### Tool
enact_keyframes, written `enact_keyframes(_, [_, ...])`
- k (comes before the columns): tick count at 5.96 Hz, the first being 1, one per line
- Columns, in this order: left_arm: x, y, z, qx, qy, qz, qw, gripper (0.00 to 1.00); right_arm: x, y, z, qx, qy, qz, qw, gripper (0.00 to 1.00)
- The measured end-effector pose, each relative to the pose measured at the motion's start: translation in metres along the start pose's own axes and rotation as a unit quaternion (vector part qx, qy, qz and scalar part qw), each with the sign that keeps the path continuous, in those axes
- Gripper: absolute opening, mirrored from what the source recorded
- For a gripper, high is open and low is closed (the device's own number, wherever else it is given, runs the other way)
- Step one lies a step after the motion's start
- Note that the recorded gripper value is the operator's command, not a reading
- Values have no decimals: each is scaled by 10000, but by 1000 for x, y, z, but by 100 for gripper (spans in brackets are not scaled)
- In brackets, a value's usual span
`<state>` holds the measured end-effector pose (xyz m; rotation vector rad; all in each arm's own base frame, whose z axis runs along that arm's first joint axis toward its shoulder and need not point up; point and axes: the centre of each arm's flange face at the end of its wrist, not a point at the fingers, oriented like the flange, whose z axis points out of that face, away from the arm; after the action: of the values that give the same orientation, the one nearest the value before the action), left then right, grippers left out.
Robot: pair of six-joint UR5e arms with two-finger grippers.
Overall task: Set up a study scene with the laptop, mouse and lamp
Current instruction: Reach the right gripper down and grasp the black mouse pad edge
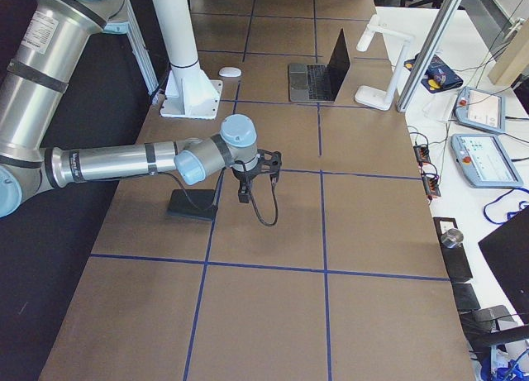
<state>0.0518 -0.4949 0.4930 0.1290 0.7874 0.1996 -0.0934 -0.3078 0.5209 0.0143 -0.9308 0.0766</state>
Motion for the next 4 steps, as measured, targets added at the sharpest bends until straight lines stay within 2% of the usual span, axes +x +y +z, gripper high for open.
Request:
enact_keyframes(2, [0,0,0,4,1,-7,10000,100,-2,52,38,15,83,-157,9998,98])
enact_keyframes(4, [2,1,-3,24,10,-27,10000,100,44,85,73,89,58,-292,9995,97])
